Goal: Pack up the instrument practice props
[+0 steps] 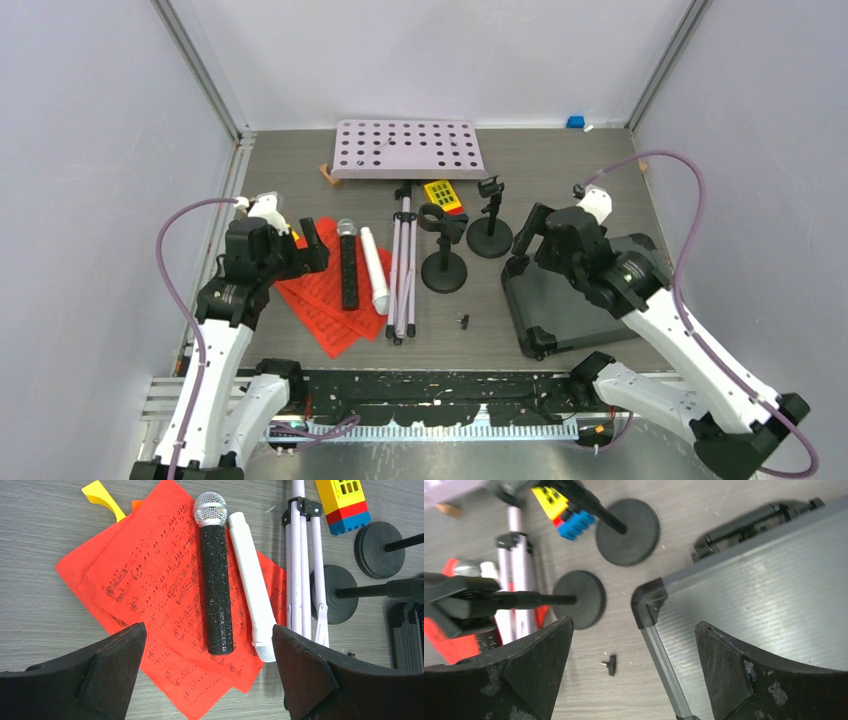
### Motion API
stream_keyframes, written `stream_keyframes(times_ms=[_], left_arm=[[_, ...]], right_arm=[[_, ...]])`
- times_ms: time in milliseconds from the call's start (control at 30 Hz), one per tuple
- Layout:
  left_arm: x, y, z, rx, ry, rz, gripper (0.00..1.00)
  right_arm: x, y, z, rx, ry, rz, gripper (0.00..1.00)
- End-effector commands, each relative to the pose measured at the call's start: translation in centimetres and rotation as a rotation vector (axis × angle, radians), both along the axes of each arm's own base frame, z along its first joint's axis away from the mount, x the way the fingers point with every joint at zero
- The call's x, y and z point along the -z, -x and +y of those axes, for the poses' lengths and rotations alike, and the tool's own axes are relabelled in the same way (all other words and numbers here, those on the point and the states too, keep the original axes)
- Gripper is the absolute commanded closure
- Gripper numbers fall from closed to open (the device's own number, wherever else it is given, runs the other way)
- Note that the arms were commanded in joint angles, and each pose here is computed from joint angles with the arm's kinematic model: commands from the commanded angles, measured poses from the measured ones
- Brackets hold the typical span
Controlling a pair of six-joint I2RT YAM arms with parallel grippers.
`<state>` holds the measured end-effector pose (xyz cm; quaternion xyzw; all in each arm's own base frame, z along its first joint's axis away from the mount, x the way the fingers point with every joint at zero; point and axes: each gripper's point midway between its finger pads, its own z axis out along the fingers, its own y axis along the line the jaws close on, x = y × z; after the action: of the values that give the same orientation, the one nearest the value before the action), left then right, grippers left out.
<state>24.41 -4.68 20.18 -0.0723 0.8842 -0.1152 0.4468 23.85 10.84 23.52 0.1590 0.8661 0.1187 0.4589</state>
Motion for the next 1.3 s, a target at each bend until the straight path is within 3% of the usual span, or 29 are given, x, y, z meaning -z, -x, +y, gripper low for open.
stream_keyframes(times_ms=[0, 67, 200, 633, 1267], left_arm=[[-1.4, 0.1, 0.8, -0.036, -0.017, -0.067, 0.00], [-1.4, 0.3, 1.0, -0.042, -0.026, -0.070, 0.00], [-1.4, 0.2, 0.8, -0.037, -0.016, -0.073, 0.00], [-2.2, 0.5, 1.1, -0.040, -0.024, -0.118, 0.00], [-2.3, 0.6, 2.1, -0.084, -0.057, -0.130, 0.00]], right_arm=[[1.3, 0.5, -1.1, 0.121, 0.050, 0.146, 0.02], [1.3, 0.2, -2.3, 0.205, 0.113, 0.180, 0.02], [0.9, -0.2, -2.8, 0.185, 0.224, 0.219, 0.01], [-0.2, 0.4, -6.1, 0.310, 0.188, 0.036, 0.01], [-0.2, 2.1, -8.9, 0.342, 0.217, -0.062, 0.01]])
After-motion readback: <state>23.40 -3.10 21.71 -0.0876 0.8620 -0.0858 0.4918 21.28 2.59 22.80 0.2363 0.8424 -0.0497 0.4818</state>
